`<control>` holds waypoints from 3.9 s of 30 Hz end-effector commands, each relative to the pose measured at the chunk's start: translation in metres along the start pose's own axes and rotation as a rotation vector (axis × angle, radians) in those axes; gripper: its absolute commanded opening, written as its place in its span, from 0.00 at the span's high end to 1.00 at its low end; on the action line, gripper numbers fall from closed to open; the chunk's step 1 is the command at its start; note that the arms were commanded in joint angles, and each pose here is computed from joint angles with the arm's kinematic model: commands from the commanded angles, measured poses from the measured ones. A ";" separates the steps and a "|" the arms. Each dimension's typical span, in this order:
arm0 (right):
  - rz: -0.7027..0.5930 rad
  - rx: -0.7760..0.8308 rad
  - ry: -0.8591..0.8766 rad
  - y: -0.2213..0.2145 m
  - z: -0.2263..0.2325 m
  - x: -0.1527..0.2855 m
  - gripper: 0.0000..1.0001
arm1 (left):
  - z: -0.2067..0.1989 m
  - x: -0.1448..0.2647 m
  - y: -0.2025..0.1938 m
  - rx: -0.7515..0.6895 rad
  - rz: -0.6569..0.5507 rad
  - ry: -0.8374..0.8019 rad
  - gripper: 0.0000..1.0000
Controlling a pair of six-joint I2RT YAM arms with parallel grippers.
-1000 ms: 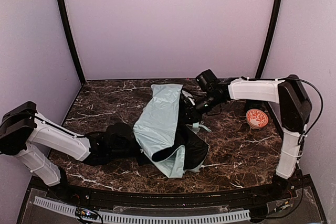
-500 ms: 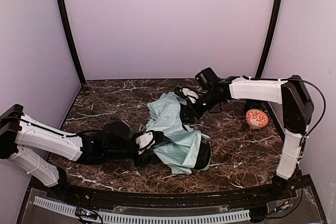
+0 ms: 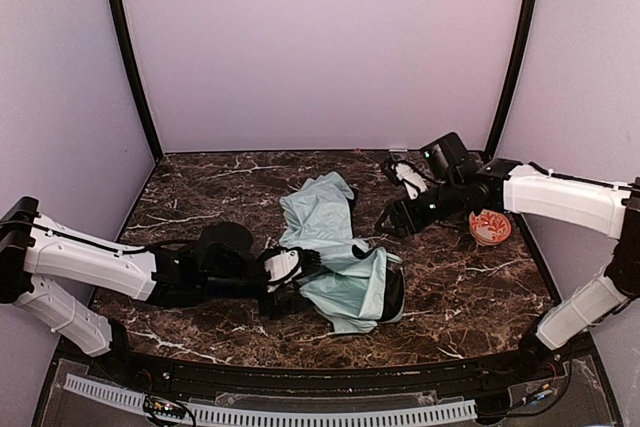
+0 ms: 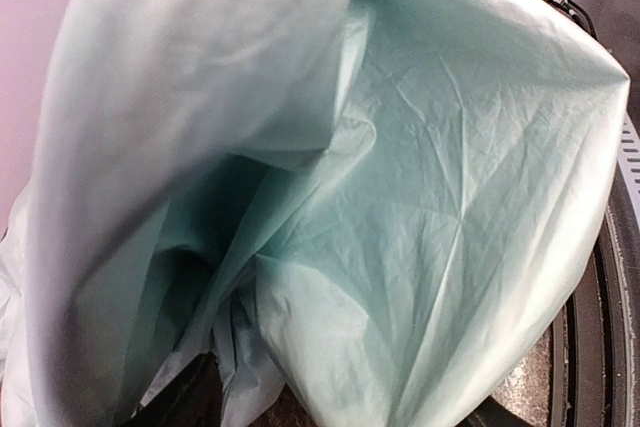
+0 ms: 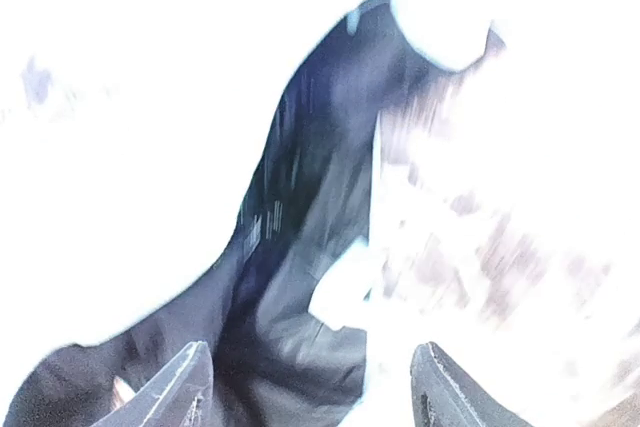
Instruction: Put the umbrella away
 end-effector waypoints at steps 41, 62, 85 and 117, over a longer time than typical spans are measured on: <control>-0.049 -0.045 0.625 -0.015 0.128 -0.046 0.62 | -0.004 0.022 0.073 -0.009 -0.278 -0.029 1.00; -0.076 -0.184 -0.035 -0.019 -0.009 0.004 0.38 | 0.002 0.000 0.030 0.010 -0.153 0.003 1.00; -0.094 -0.202 -0.227 -0.011 -0.034 0.019 0.35 | 0.005 -0.033 0.008 0.060 0.069 -0.113 0.40; 0.161 -0.315 -0.065 -0.034 -0.026 -0.105 0.34 | 0.120 -0.034 -0.077 0.641 0.378 0.345 0.44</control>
Point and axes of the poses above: each gripper's point midway between its finger pads, its own x axis back along the fingers, its own z axis along the line the jaws close on, y = z × x, the point moved 4 cm from there along x, back along the fingers, and after that the axes turned 13 degrees about x, right-handed, at the moved point
